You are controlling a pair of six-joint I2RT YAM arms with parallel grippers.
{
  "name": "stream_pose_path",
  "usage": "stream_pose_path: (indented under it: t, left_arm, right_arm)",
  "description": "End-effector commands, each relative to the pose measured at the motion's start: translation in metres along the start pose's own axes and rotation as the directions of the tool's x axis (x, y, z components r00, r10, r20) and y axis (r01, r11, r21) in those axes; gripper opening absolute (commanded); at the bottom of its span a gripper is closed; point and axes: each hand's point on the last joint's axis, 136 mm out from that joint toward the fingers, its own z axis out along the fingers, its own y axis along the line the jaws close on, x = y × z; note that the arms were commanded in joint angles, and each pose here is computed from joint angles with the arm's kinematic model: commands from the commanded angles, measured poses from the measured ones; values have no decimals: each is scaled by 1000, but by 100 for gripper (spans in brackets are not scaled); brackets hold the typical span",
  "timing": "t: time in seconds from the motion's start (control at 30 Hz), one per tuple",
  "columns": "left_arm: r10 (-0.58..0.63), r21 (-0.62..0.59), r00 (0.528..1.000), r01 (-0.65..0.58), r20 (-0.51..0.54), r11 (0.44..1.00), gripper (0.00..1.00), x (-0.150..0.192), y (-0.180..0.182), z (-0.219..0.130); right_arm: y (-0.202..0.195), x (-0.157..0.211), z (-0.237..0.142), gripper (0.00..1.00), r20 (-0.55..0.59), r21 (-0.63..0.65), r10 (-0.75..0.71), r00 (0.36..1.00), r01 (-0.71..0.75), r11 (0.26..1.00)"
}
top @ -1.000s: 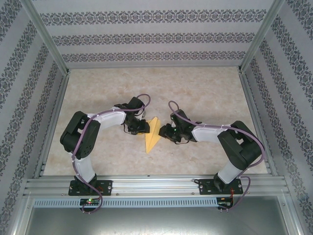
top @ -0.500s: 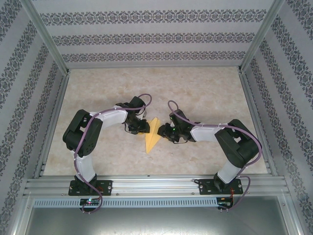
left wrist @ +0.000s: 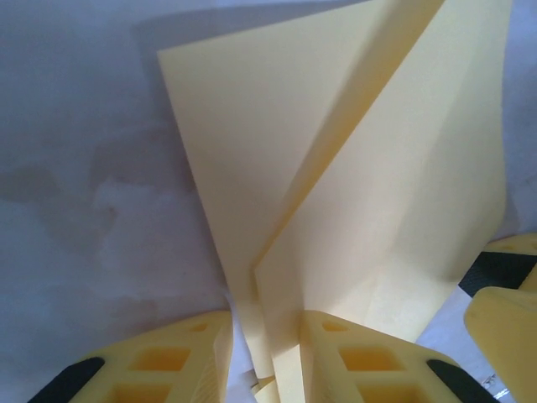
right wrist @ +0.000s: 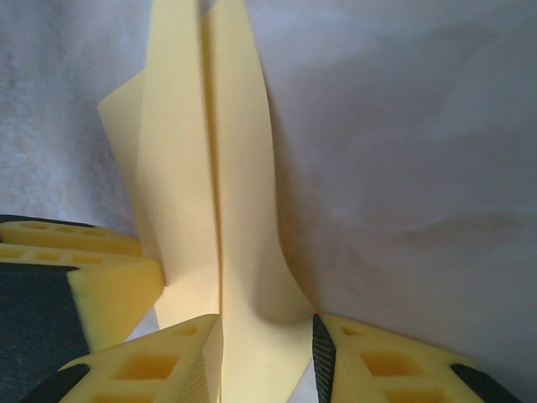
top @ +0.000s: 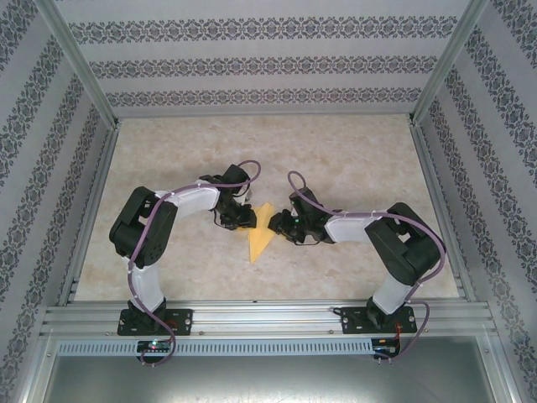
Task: Fold a paper plane with a square sheet of paper (pick it up from the middle)
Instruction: Turn over the paper at the center of the table.
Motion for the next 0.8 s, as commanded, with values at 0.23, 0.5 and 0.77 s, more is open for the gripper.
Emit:
stream_pose_path:
  t: [0.23,0.5,0.77]
  left_arm:
    - [6,-59,998,-10,-70,998,26,15,15,19]
    - [-4,-87,998,-1,-62,996,21,15,20,18]
    - [-9,-101,999,5,-41,995,19,15,23,14]
  right_arm:
    - [24,2,7,38,-4,-97,-25,1000,25,995]
    - [39,-3,14,42,-16,-142,-73,997,70,987]
    - [45,-2,24,44,-47,-168,-111,993,101,981]
